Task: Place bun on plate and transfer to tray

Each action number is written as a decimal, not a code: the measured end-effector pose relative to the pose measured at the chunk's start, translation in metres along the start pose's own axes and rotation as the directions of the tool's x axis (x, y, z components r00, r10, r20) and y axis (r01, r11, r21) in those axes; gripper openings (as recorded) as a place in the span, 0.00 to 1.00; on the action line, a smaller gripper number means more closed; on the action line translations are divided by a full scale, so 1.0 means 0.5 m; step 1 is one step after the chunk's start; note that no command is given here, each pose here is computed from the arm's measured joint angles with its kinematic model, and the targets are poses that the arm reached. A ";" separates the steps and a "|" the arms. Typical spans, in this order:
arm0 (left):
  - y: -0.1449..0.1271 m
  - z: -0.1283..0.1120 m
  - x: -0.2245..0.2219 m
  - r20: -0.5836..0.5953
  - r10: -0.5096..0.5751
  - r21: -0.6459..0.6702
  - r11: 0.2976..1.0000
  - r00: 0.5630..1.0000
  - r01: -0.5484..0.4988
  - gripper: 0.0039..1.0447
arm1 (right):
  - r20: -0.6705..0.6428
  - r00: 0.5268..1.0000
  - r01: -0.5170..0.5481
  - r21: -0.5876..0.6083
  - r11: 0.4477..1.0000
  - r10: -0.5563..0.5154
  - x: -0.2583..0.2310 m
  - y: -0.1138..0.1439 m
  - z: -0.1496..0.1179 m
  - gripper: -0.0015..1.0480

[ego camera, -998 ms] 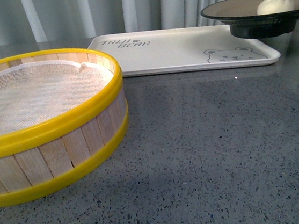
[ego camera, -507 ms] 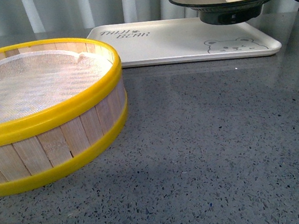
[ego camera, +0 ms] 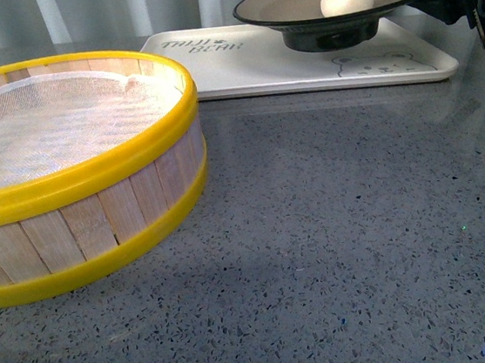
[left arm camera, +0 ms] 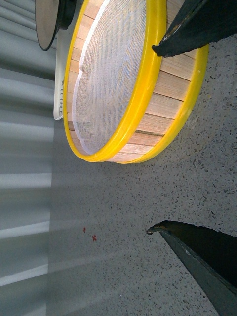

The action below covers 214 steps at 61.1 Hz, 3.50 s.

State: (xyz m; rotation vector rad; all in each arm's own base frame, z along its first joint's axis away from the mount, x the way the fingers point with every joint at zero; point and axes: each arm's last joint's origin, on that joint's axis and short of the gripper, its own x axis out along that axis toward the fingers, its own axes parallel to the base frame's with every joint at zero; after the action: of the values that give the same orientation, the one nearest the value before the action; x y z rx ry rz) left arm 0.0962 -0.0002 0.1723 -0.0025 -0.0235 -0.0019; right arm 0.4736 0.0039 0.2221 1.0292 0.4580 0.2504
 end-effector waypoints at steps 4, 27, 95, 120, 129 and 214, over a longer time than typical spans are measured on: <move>0.000 0.000 0.000 0.000 0.000 0.000 1.000 1.000 0.000 0.94 | 0.001 1.000 0.012 0.008 1.000 -0.012 0.004 -0.009 -0.002 0.03; 0.000 0.000 0.000 0.000 0.000 0.000 1.000 1.000 0.000 0.94 | 0.010 0.999 0.037 0.040 0.999 -0.038 0.003 -0.029 0.006 0.03; 0.000 0.000 0.000 0.000 0.000 0.000 1.000 1.000 0.000 0.94 | -0.006 0.998 0.060 0.106 0.993 -0.060 -0.034 -0.040 0.004 0.92; 0.000 0.000 0.000 0.000 0.000 0.000 1.000 1.000 0.000 0.94 | 0.020 1.000 -0.011 0.099 0.995 0.009 -0.099 -0.028 -0.008 0.92; 0.000 0.000 0.000 0.000 0.000 0.000 1.000 1.000 0.000 0.94 | 0.033 0.999 -0.022 0.093 0.995 0.019 -0.135 -0.027 -0.019 0.92; 0.000 0.000 0.000 0.000 0.000 0.000 1.000 1.000 0.000 0.94 | 0.477 0.879 0.413 -0.760 0.502 0.000 -0.595 -0.046 -0.295 0.02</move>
State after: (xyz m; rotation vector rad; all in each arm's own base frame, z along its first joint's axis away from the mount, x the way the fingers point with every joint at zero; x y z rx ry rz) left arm 0.0962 -0.0002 0.1723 -0.0025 -0.0235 -0.0019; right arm 0.1414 -0.0168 0.2119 0.0045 0.0111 -0.0054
